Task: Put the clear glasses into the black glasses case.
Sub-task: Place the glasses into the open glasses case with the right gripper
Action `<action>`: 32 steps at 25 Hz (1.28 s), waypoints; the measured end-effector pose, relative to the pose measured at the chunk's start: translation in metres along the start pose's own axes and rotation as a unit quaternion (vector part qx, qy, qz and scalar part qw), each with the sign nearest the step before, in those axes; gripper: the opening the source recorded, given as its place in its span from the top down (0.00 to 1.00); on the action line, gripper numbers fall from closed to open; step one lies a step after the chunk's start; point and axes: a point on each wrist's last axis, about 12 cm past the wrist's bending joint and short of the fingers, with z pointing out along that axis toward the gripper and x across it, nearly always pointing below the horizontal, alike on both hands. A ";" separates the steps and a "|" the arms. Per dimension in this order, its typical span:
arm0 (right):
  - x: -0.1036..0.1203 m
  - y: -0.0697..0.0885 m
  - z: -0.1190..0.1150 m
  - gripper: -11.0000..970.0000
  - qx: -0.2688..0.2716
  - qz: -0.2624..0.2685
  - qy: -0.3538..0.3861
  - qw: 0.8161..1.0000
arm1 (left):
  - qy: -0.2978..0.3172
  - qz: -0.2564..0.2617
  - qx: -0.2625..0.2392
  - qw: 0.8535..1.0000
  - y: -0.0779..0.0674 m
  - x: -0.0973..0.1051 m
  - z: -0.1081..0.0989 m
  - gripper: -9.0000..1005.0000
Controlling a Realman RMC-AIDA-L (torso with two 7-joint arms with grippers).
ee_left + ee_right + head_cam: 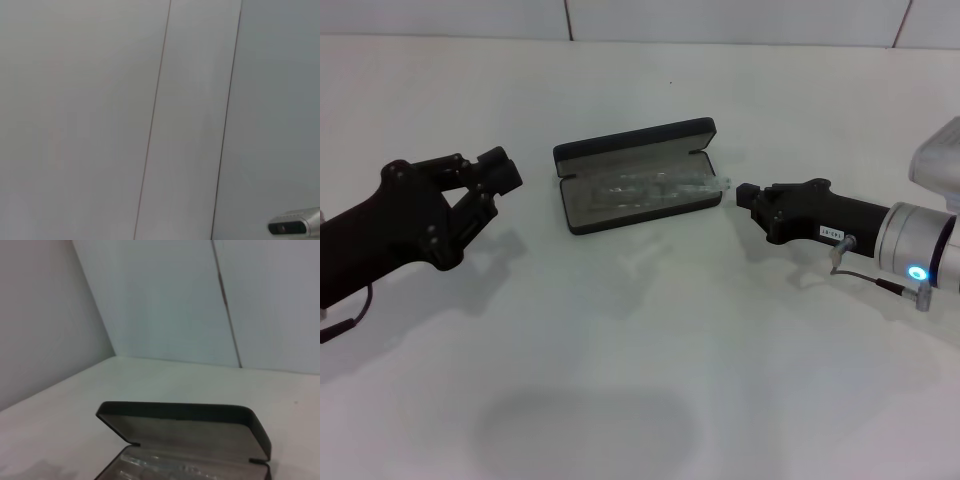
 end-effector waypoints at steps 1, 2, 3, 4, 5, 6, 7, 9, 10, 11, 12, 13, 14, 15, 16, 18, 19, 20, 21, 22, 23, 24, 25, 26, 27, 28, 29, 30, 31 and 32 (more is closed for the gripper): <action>0.000 0.000 0.000 0.99 0.002 0.002 0.001 1.000 | 0.000 0.000 -0.001 1.000 0.000 0.000 0.000 0.85; 0.000 -0.001 0.000 0.99 0.003 0.005 0.002 1.000 | -0.001 0.001 -0.002 1.000 0.001 0.000 -0.001 0.85; 0.000 -0.001 0.001 0.99 0.005 0.007 0.004 1.000 | -0.002 0.002 -0.005 1.000 0.001 -0.001 -0.001 0.85; 0.000 -0.001 0.001 0.99 0.007 0.008 0.005 1.000 | -0.003 0.004 -0.008 1.000 0.002 -0.001 -0.002 0.85; -0.001 -0.002 0.003 0.99 0.009 0.008 0.008 1.000 | -0.004 0.007 -0.010 1.000 0.002 -0.001 -0.003 0.85; -0.002 -0.002 0.005 0.99 0.010 0.007 0.012 1.000 | -0.005 0.009 -0.012 1.000 0.002 -0.001 -0.003 0.85; -0.003 -0.002 0.006 0.99 0.010 0.005 0.013 1.000 | -0.005 0.011 -0.012 1.000 0.003 -0.001 -0.003 0.85; -0.006 0.000 0.011 0.99 0.007 -0.001 0.018 1.000 | -0.005 0.013 -0.013 1.000 0.003 -0.001 -0.003 0.85; -0.009 0.001 0.014 0.99 0.005 -0.006 0.021 1.000 | -0.004 0.013 -0.014 1.000 0.003 -0.001 -0.003 0.85; -0.010 0.002 0.016 0.99 0.003 -0.011 0.024 1.000 | -0.004 0.013 -0.015 1.000 0.003 -0.001 -0.003 0.85; -0.012 0.003 0.019 0.99 0.000 -0.017 0.026 1.000 | -0.004 0.013 -0.016 1.000 0.003 -0.001 -0.003 0.85; -0.014 0.004 0.022 0.99 -0.003 -0.024 0.028 0.999 | -0.003 0.013 -0.016 1.000 0.003 -0.001 -0.003 0.85; -0.017 0.007 0.025 0.99 -0.008 -0.031 0.030 0.999 | -0.003 0.014 -0.017 1.000 0.003 0.000 -0.003 0.85; -0.019 0.009 0.027 0.99 -0.013 -0.036 0.031 0.999 | -0.003 0.014 -0.017 1.000 0.003 0.000 -0.003 0.85; -0.020 0.010 0.029 0.99 -0.015 -0.040 0.031 0.999 | -0.003 0.015 -0.018 1.000 0.003 0.000 -0.003 0.85; -0.022 0.012 0.031 0.99 -0.018 -0.044 0.031 0.998 | -0.003 0.016 -0.018 1.000 0.003 0.001 -0.002 0.85; -0.023 0.012 0.031 0.99 -0.018 -0.045 0.030 0.998 | -0.003 0.016 -0.018 1.000 0.004 0.001 -0.002 0.85; -0.023 0.012 0.031 0.99 -0.017 -0.045 0.031 0.998 | -0.002 0.017 -0.019 1.000 0.004 0.001 -0.001 0.85; -0.023 0.011 0.032 0.99 -0.016 -0.046 0.032 0.998 | -0.002 0.017 -0.019 1.000 0.004 0.001 -0.001 0.85; -0.023 0.011 0.032 0.99 -0.014 -0.046 0.032 0.998 | -0.002 0.017 -0.020 1.000 0.005 0.001 -0.001 0.85; -0.023 0.011 0.032 0.99 -0.012 -0.047 0.032 0.998 | -0.001 0.017 -0.021 1.000 0.005 0.001 -0.001 0.85; -0.024 0.010 0.032 0.99 -0.011 -0.048 0.032 0.998 | -0.001 0.017 -0.021 1.000 0.005 0.001 -0.001 0.85; -0.025 0.011 0.033 0.99 -0.013 -0.049 0.030 0.998 | -0.001 0.017 -0.021 1.000 0.005 0.001 -0.001 0.85; -0.025 0.011 0.033 0.99 -0.013 -0.050 0.029 0.998 | -0.001 0.017 -0.021 1.000 0.005 0.001 -0.001 0.85; -0.025 0.012 0.033 0.99 -0.015 -0.050 0.027 0.998 | -0.001 0.017 -0.021 1.000 0.005 0.001 -0.001 0.85; -0.025 0.013 0.032 0.99 -0.016 -0.050 0.025 0.998 | 0.000 0.016 -0.022 1.000 0.005 0.001 -0.002 0.85; -0.024 0.013 0.031 0.99 -0.015 -0.049 0.024 0.998 | 0.000 0.016 -0.023 1.000 0.005 0.001 -0.002 0.85; -0.023 0.013 0.030 0.99 -0.012 -0.047 0.023 0.999 | 0.000 0.016 -0.023 1.000 0.005 0.002 -0.003 0.85; -0.022 0.012 0.028 0.99 -0.007 -0.046 0.023 0.999 | 0.000 0.016 -0.024 1.000 0.005 0.002 -0.003 0.85; -0.021 0.010 0.028 0.99 -0.001 -0.044 0.026 0.999 | 0.001 0.015 -0.024 1.000 0.005 0.002 -0.003 0.85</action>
